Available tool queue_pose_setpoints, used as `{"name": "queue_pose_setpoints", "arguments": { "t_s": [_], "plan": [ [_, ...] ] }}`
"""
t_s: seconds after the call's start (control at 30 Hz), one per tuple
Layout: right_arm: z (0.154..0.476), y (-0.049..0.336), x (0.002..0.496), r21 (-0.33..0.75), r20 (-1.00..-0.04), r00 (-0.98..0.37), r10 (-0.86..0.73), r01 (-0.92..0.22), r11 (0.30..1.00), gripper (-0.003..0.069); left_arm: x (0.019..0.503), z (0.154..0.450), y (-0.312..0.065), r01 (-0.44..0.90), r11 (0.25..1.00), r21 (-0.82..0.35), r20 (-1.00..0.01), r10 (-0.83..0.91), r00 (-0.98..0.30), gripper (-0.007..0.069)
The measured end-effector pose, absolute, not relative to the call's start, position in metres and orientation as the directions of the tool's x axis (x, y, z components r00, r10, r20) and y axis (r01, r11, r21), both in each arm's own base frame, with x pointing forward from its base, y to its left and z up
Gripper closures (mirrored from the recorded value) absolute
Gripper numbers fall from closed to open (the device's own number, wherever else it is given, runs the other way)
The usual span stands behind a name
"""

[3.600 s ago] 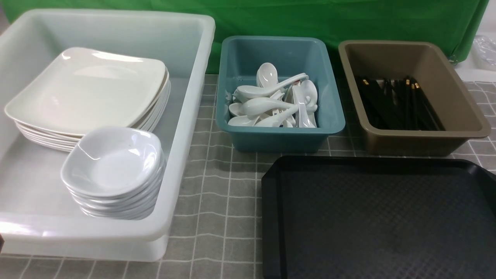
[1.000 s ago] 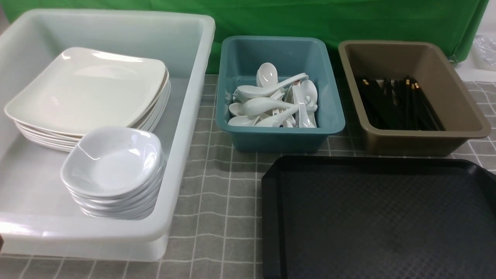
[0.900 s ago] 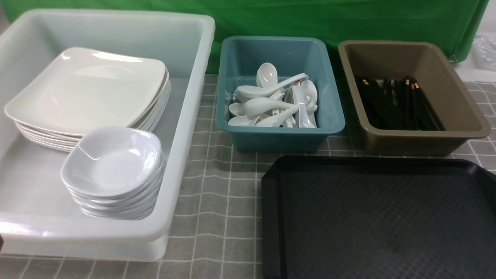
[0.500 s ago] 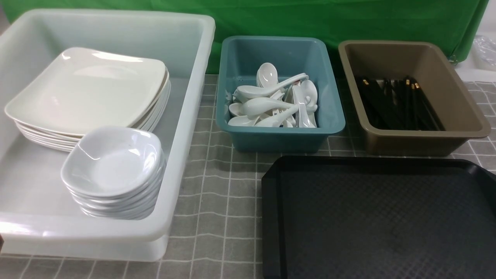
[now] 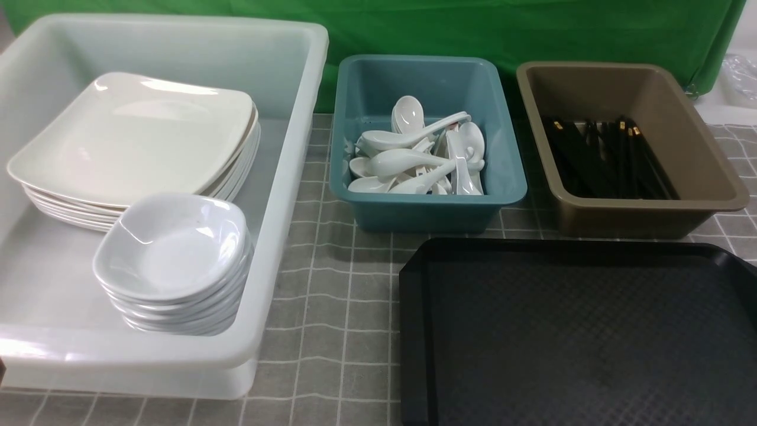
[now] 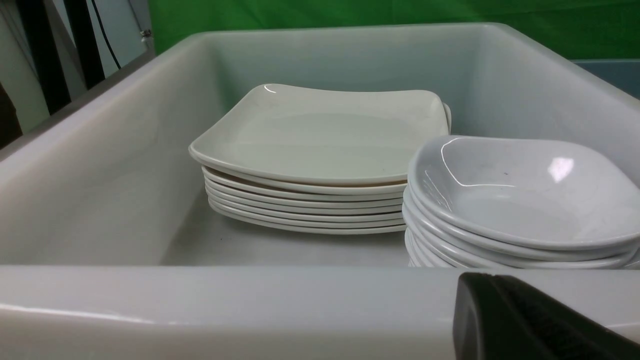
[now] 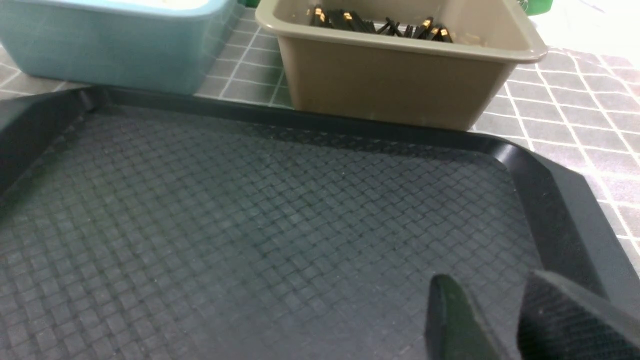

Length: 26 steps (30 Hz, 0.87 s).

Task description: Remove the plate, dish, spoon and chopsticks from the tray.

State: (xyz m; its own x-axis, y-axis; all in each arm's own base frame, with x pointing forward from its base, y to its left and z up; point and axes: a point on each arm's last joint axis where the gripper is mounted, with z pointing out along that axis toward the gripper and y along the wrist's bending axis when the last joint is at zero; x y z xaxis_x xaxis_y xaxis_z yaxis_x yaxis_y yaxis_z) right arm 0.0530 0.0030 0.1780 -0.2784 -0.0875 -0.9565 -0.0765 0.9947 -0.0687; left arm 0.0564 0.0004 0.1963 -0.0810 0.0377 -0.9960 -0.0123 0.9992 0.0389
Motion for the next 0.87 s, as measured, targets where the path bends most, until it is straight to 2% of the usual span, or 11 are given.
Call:
{"name": "queue_pose_setpoints", "arguments": {
  "t_s": [0.87],
  "plan": [
    [0.178, 0.003, 0.053, -0.068, -0.957, -0.278, -0.087, -0.076, 0.995, 0.0421, 0.0564, 0.1963, 0.0004, -0.012, 0.999, 0.046, -0.996, 0.045, -0.081, 0.062]
  ]
}}
